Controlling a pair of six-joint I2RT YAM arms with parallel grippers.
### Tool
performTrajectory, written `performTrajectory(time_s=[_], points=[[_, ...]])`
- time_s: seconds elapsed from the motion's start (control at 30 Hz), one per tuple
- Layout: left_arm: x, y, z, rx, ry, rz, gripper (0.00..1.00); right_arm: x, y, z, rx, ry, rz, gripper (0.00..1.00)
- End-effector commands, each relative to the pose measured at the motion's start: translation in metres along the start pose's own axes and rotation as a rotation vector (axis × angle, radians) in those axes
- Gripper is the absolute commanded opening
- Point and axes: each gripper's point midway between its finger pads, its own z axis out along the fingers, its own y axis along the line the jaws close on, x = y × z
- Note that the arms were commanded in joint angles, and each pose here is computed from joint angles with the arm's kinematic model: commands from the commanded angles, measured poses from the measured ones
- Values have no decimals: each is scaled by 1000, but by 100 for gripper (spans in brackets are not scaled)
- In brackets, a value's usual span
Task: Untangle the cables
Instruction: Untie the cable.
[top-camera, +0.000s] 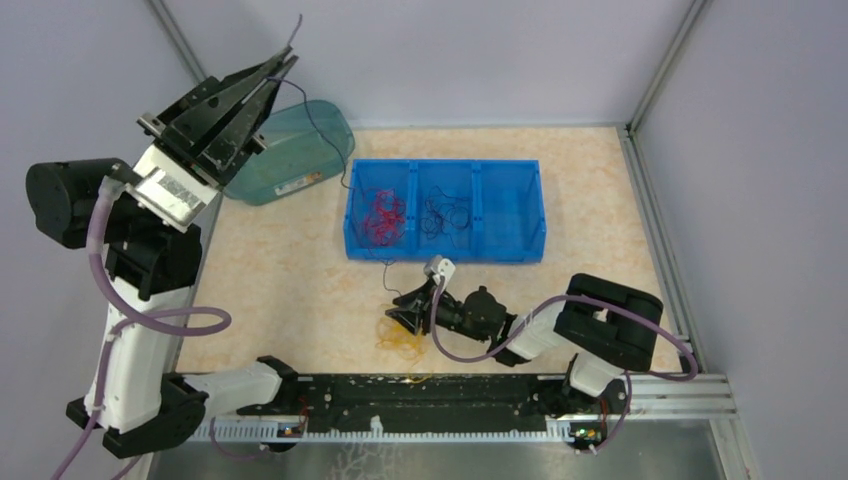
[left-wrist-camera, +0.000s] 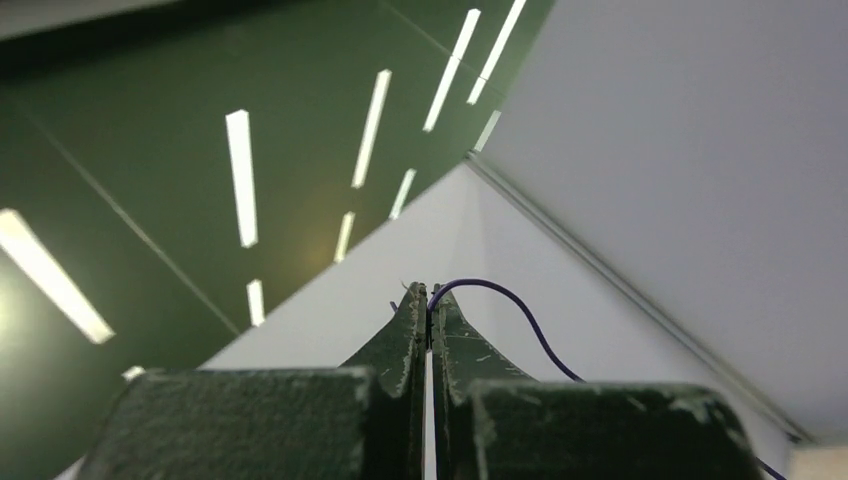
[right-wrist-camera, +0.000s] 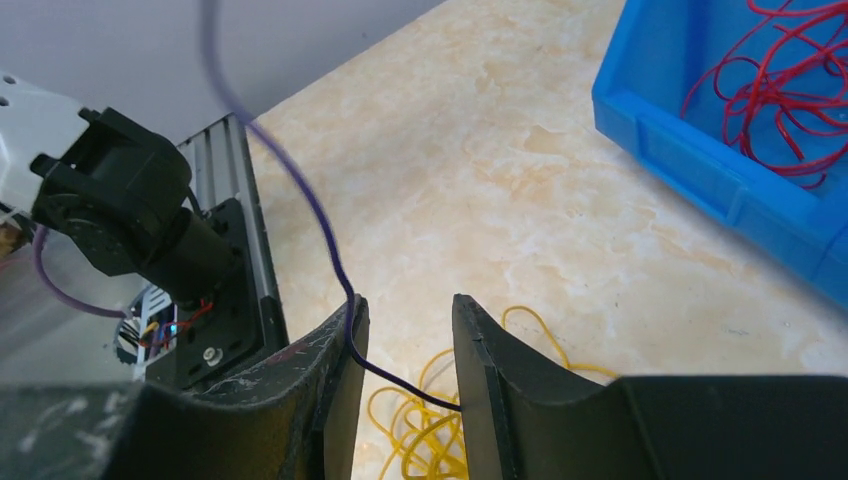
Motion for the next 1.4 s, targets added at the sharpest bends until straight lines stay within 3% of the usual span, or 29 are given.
performTrajectory(time_s=[0.0, 0.23, 0.37, 0.63, 1.07, 1.37], points=[[-40, 54, -1, -225, -112, 215, 0, -6, -1, -4, 17, -50, 0, 38], [-70, 95, -8, -407, -180, 429, 0, 1, -5, -14, 37, -47, 18, 38], [-93, 117, -8, -487, -219, 556, 0, 4, -8, -17, 51, -49, 21, 44], [-130, 134, -3, -526, -287, 769, 0, 5, -12, -24, 73, -47, 3, 49], [-131, 131, 3, -494, -292, 829, 0, -13, -14, -30, 99, -62, -78, 53], [-56, 84, 20, -253, -154, 663, 0, -118, 38, -25, -47, -229, -207, 62]])
